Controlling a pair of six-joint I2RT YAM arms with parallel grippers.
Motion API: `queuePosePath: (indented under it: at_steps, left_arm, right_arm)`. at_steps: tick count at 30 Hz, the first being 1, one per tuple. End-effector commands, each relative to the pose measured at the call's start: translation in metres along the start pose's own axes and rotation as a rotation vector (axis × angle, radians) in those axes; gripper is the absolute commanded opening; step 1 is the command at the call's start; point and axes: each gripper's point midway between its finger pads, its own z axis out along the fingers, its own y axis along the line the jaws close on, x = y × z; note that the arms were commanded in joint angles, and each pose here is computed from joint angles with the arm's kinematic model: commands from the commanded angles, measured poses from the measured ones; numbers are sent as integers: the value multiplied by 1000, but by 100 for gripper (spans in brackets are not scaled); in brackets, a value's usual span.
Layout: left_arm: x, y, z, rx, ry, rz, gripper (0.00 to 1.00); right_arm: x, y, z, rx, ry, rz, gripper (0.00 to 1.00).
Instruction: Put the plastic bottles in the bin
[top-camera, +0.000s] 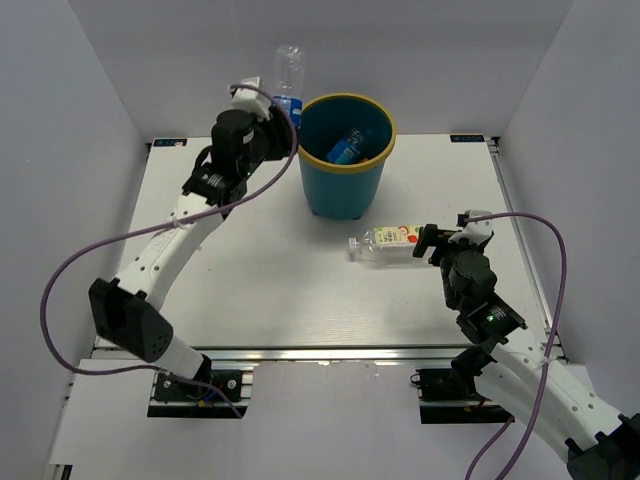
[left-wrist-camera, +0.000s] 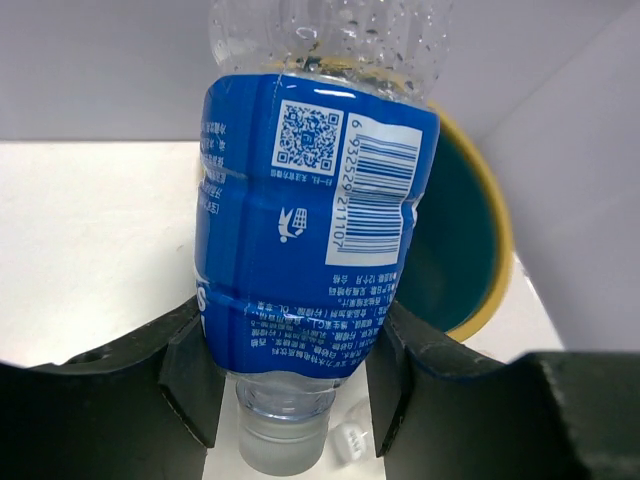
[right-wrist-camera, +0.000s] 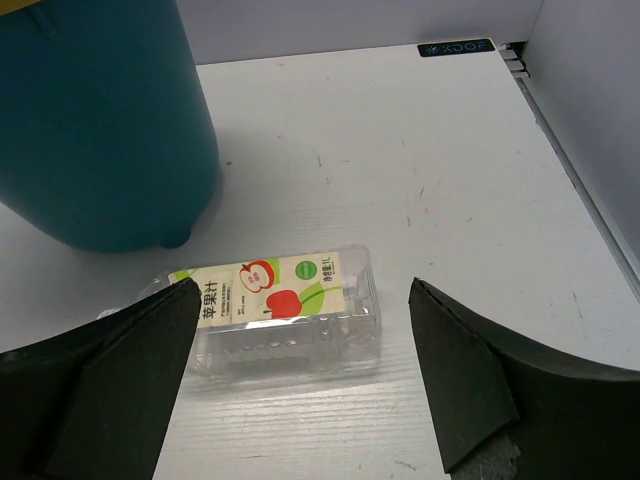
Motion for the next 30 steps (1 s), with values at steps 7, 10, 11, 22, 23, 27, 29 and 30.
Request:
queuePosePath:
  at_steps: [7,10,11,22,23,27,29,30]
  left_arm:
    - [14,-43,44,128,118,44,91]
    - [13,-47,50,145,126,38,98]
    - [11,-50,51,148,129,39,98]
    - [-19,-58,28,170,54,36,98]
    - [-19,-55,24,154,49,33,98]
    - [-26,-33,-19,67,-10,32,98]
    - [0,-4,-32,-30,7,29,98]
    - [5,6,-40,-70,1,26,98]
  right_arm:
    - [-17,1,2,3,-52,29,89]
    - [-16,3,2,-8,-44,20,89]
    - [-16,3,2,-8,-43,19,89]
    - [-13,48,0,-280,-38,-105,89]
    - [-11,66,-5,-390,-31,-137,89]
    - [21,106,-8,-624,91,-295,89]
    - [29,116,-7,-666,120,-401,89]
    - [35,121,-7,-684,135,-445,89]
